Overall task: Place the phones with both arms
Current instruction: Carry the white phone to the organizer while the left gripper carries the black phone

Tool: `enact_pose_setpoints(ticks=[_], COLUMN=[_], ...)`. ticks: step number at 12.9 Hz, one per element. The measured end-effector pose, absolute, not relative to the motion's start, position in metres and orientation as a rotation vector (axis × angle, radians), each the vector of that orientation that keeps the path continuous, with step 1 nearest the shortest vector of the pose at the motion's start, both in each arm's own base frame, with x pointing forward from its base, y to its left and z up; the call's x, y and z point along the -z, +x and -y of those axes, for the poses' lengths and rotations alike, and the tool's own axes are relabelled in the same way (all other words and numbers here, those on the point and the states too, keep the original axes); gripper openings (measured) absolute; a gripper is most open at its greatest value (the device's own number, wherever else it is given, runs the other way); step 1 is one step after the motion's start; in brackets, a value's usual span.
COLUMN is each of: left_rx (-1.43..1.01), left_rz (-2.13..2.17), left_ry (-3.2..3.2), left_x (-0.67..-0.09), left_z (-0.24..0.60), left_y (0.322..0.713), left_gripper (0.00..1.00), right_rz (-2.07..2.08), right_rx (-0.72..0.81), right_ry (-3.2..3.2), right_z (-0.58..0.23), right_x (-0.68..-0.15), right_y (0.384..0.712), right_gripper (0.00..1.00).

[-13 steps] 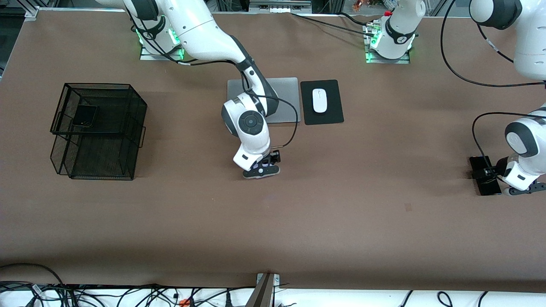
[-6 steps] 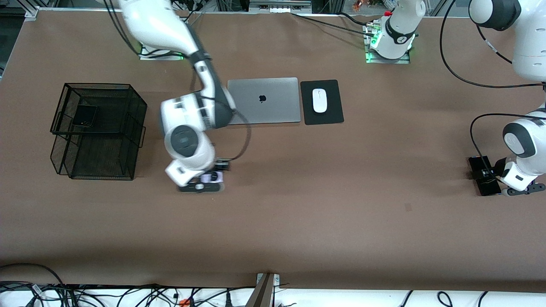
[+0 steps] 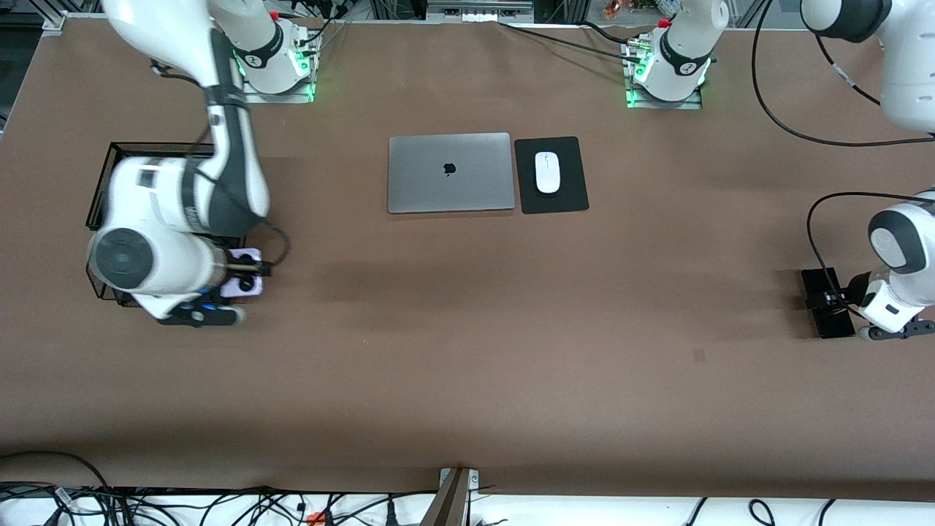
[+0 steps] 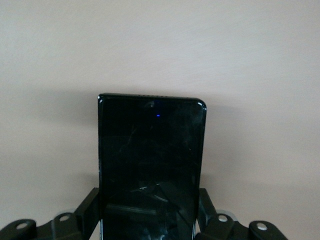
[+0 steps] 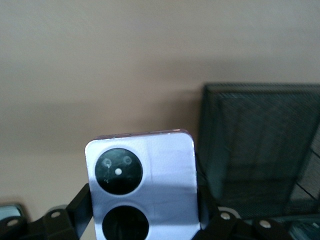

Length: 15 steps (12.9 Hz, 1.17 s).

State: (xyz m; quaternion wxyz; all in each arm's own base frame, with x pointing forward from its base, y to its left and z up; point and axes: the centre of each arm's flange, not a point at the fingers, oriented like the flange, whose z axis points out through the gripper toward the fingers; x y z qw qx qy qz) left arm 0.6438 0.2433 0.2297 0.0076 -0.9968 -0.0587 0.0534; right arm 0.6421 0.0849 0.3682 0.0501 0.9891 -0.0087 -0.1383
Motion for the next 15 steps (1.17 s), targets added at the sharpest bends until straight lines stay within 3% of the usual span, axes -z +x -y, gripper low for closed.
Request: enact_pose_setpoints(ticks=[4, 9, 15], left_rx=[-0.167, -0.19, -0.089], left_rz=[0.023, 0.131, 0.253], left_ry=[-3.169, -3.273, -3.292], left_x=[-0.334, -0.361, -0.362], left_z=[-0.114, 0.089, 0.311], left_y=[0.691, 0.702, 0.678], left_gripper=[0.8, 0.8, 0.8], right_rz=[0.209, 0.339, 0.326], right_rx=[0.622, 0.879, 0.794], right_ry=[3.102, 3.068, 3.05], right_z=[0.015, 0.062, 0.079], right_x=[-0.386, -0.342, -0.3], right_y=[0.57, 0.51, 0.496], right_gripper=[0.86, 0.86, 0.86])
